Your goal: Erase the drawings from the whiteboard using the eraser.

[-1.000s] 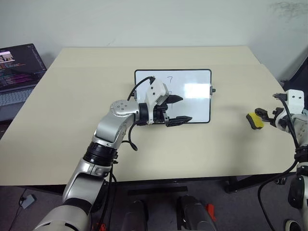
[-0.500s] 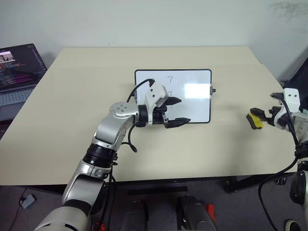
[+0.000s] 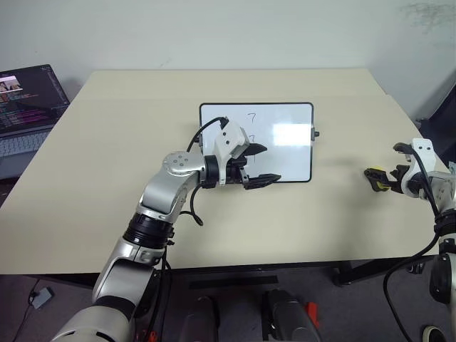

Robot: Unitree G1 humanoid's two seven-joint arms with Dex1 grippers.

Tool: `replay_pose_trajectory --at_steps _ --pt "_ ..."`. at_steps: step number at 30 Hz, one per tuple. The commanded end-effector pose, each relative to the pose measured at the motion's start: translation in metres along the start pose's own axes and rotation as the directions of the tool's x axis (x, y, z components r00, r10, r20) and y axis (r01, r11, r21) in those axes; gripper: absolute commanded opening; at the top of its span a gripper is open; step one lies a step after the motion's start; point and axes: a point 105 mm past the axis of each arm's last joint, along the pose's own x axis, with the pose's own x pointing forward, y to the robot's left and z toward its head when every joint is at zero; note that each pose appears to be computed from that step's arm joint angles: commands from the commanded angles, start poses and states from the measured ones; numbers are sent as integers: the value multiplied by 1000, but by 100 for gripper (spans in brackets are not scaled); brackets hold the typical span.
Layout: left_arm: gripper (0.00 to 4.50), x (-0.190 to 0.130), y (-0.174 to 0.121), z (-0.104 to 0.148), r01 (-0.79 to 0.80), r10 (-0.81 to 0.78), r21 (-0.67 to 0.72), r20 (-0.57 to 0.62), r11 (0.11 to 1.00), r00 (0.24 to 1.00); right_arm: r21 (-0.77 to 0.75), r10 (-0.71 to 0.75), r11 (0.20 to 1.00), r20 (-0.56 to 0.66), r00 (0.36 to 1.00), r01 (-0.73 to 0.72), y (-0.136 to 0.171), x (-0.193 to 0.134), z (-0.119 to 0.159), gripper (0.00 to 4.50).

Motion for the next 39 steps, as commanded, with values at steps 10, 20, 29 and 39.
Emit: replay_pose_trajectory --at_steps 10,20,29,39 --pt "450 -2 0 12 -13 12 47 31 999 999 -21 -29 999 6 1000 29 -8 -4 3 248" --pt "450 -3 3 13 -29 28 51 30 998 999 -28 -44 999 -13 999 44 -10 -1 -4 88" --pt "450 -4 4 13 -33 32 51 29 998 999 -41 -35 999 14 999 36 -7 -4 5 87" --pt "450 -32 29 16 -129 130 87 2 988 992 -137 55 990 155 986 -33 28 -33 60 87"
